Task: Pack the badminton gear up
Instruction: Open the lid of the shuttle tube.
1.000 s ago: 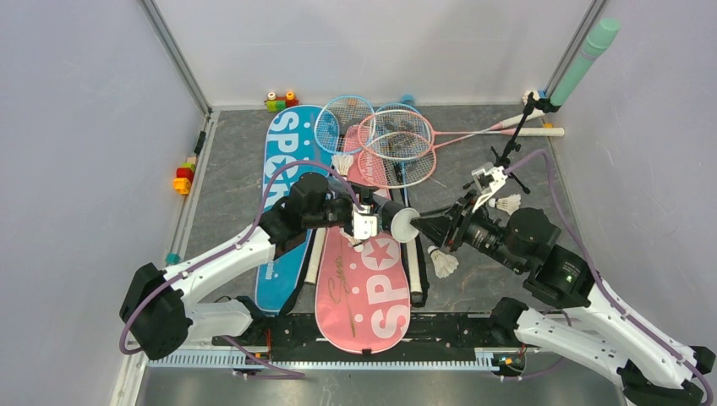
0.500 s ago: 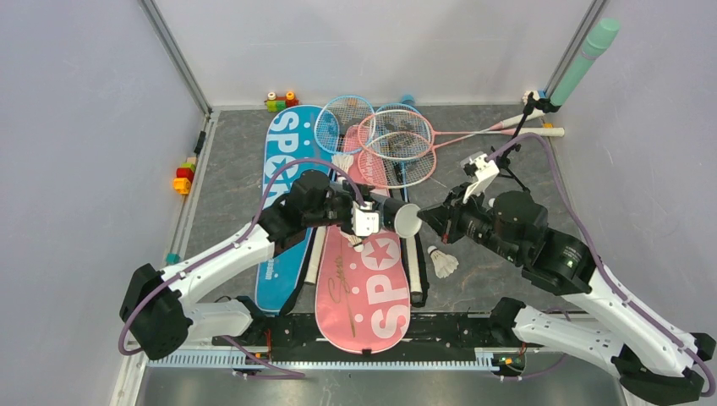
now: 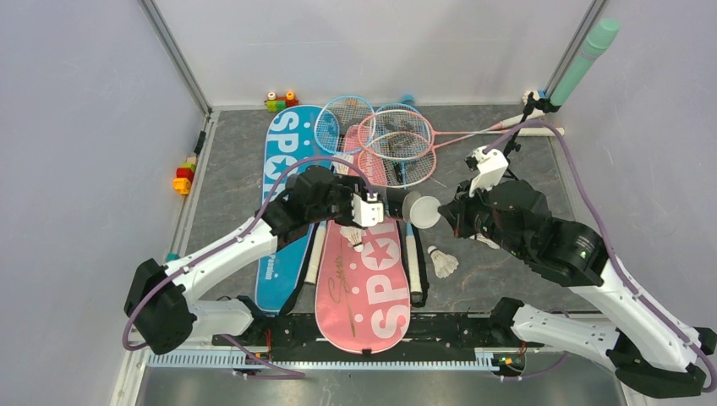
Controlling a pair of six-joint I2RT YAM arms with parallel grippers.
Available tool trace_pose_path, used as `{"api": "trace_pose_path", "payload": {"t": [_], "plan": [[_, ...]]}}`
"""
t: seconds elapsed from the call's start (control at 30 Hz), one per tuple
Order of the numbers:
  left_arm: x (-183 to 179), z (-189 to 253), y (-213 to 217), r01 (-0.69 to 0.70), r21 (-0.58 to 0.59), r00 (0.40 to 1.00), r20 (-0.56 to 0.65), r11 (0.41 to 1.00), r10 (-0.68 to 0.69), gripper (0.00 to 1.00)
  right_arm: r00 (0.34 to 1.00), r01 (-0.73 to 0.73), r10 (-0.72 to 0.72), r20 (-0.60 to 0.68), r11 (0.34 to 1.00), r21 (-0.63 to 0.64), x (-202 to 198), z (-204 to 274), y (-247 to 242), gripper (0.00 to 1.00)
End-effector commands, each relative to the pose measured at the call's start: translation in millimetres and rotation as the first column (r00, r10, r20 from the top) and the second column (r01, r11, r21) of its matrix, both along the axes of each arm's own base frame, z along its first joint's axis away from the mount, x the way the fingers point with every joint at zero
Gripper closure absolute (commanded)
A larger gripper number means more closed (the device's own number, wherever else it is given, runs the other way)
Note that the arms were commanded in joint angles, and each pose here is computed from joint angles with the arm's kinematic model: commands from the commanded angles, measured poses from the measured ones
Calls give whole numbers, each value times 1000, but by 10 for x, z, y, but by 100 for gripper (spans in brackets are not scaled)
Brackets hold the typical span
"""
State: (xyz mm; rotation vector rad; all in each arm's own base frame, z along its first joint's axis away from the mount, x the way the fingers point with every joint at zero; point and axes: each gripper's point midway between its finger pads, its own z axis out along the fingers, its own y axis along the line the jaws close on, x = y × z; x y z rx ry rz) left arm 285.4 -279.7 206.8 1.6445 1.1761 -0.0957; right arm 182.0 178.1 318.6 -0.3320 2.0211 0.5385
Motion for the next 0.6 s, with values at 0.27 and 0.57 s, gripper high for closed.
{"api": "trace_pose_path", "payload": {"t": [0.27, 0.57], "plan": [[79, 105, 94, -15, 8, 998, 63, 1000, 14, 98, 993, 76, -74, 94, 997, -25, 72, 277, -238, 100], [227, 1396, 166, -173, -602, 957, 83, 780, 276, 98, 851, 522, -499, 164, 837, -164, 408, -576, -884, 100]]}}
